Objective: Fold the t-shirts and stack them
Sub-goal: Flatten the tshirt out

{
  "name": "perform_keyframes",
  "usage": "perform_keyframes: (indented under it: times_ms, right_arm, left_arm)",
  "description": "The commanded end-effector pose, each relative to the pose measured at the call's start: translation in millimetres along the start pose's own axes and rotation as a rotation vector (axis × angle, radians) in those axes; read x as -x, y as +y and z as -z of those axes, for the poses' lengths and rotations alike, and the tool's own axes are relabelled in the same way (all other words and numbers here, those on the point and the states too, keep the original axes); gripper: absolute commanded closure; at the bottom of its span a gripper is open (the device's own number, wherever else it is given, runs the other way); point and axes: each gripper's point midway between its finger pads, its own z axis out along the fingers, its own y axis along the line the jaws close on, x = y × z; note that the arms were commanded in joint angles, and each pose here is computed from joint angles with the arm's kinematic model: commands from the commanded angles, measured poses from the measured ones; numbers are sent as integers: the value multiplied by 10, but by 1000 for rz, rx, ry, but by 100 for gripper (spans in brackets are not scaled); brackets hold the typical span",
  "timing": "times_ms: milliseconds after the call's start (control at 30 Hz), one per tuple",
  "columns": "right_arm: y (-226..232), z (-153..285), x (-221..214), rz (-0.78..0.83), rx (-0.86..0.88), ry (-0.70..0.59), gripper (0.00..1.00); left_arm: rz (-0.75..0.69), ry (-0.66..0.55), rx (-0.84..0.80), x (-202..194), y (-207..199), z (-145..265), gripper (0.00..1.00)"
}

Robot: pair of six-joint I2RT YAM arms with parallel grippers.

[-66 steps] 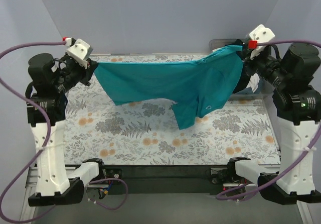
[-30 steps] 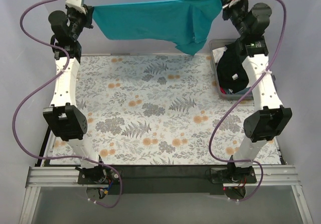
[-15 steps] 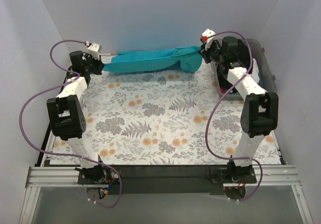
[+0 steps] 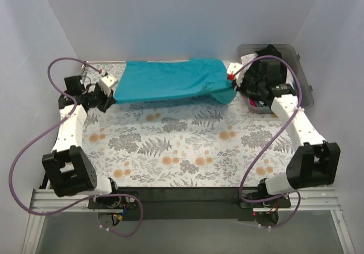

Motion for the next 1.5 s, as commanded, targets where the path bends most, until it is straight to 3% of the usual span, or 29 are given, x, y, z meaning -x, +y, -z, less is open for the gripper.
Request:
perform_keyframes:
  times_ms: [0,133,167,233,267,300,333,400,433,533,700,733,833,1067,1467]
  right_arm:
    - [686,218,-427,92,172,127,99]
    - [1279,310,-634,157,279,179,99]
    - [1456,382,-687,156,306,194,94]
    - [1764,483,-724,186,394,225,71]
    - [1818,561,-685,200,395,224,54]
    - [1875,616,-688,196,408,232,46]
    - [1938,702,-700,188,429,247,43]
    - [1919,806,-644,206,408,247,42]
    - [1884,837,-610,205,392,252,41]
    - [1780,794,-489,160,367,241,41]
    - [1595,300,-570,-123,408,351,57]
    - [1559,217,-585,-189,395,374,60]
    - [1439,-60,-624,-253,378,401,62]
    - [1609,-447,-1171,-293,380,586,64]
    - [2391,-178,-1751,-263,522,793,67]
  left_arm:
    - [-48,173,-223,-601,-765,288,100]
    - [-121,324,-333,-1115,-1212,542,100]
    - [-122,356,-362,-1252,-1354,602,100]
    - [-130,427,-405,-1430,-1501,734,80]
    - [-130,437,-417,-1456,-1550,803,73]
    - [-121,440,-431,-1449,-1576,861,67]
    - [-97,433,-461,-1411,-1650,933,47]
    - [-77,396,-443,-1247,-1533,983,31]
    - [-49,385,-451,-1190,-1533,996,29]
    - [30,301,-424,-936,-1338,843,28]
    - [324,243,-313,-801,-956,445,36]
    - [321,227,-261,-784,-794,357,37]
    - [401,270,-175,-878,-608,227,37]
    - [518,438,-128,-1315,-682,-46,41]
    - [499,599,-61,-1837,-789,-29,48]
